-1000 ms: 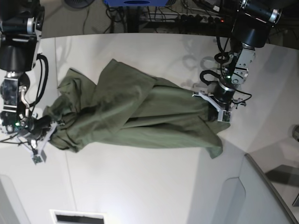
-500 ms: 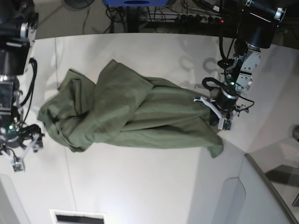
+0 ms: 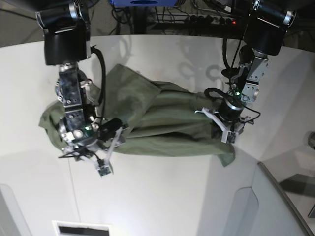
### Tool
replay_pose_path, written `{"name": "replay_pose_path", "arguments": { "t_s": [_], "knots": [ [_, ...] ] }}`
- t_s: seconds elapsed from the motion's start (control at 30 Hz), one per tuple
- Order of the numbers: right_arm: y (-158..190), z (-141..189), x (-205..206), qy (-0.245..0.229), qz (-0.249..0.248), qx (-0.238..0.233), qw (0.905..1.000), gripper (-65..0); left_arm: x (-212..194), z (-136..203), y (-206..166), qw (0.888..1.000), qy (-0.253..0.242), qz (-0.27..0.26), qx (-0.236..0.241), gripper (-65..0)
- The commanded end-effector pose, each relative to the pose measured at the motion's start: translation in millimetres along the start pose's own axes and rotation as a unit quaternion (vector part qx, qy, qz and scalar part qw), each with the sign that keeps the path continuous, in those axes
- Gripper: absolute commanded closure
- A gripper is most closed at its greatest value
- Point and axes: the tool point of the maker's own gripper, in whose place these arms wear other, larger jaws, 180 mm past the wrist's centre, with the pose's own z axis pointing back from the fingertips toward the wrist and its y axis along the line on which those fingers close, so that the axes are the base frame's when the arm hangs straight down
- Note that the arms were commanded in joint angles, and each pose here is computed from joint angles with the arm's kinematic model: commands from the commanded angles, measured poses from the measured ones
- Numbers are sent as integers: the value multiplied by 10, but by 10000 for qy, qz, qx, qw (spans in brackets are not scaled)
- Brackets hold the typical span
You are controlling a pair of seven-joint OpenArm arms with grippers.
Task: Layout the t-shirt on the table in an organized manner, then fold the t-shirt properly
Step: 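Drag the right gripper's end of the shirt away from the left gripper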
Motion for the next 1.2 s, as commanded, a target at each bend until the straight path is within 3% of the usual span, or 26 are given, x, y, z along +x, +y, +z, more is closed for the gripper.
{"name": "replay_pose_path", "arguments": {
  "t_s": [0.0,0.2,0.47,0.57,0.63,0.73,0.83,0.9,1.17],
  "knots": [
    [-36,3,180,-217,-67,-94,9997,-434,122,-16,123,9997,-185,-57,132,0],
    [333,-104,86,7,157,199,9997,-434,-201,-6,196,9995,193,-29,239,0],
    [389,-302,-52,164,39,205,9996,-434,-331,38,138,9993,315,-31,186,0],
    [477,-371,-80,241,-201,462,9984,-419,-360,31,105,9992,345,25,177,0],
    [512,-387,-74,261,-348,595,9973,-327,-360,31,105,9992,345,25,177,0],
    [517,-382,-72,265,-391,626,9969,-132,-359,31,109,9992,343,30,183,0],
    [504,-350,-16,166,-399,608,9972,-38,-357,32,114,9992,341,34,189,0],
    [510,-296,-25,126,-410,598,9973,-12,-357,32,114,9992,341,34,189,0],
    [137,149,-42,63,-345,183,9992,-8,-359,40,102,9993,334,35,176,0]
  ]
}}
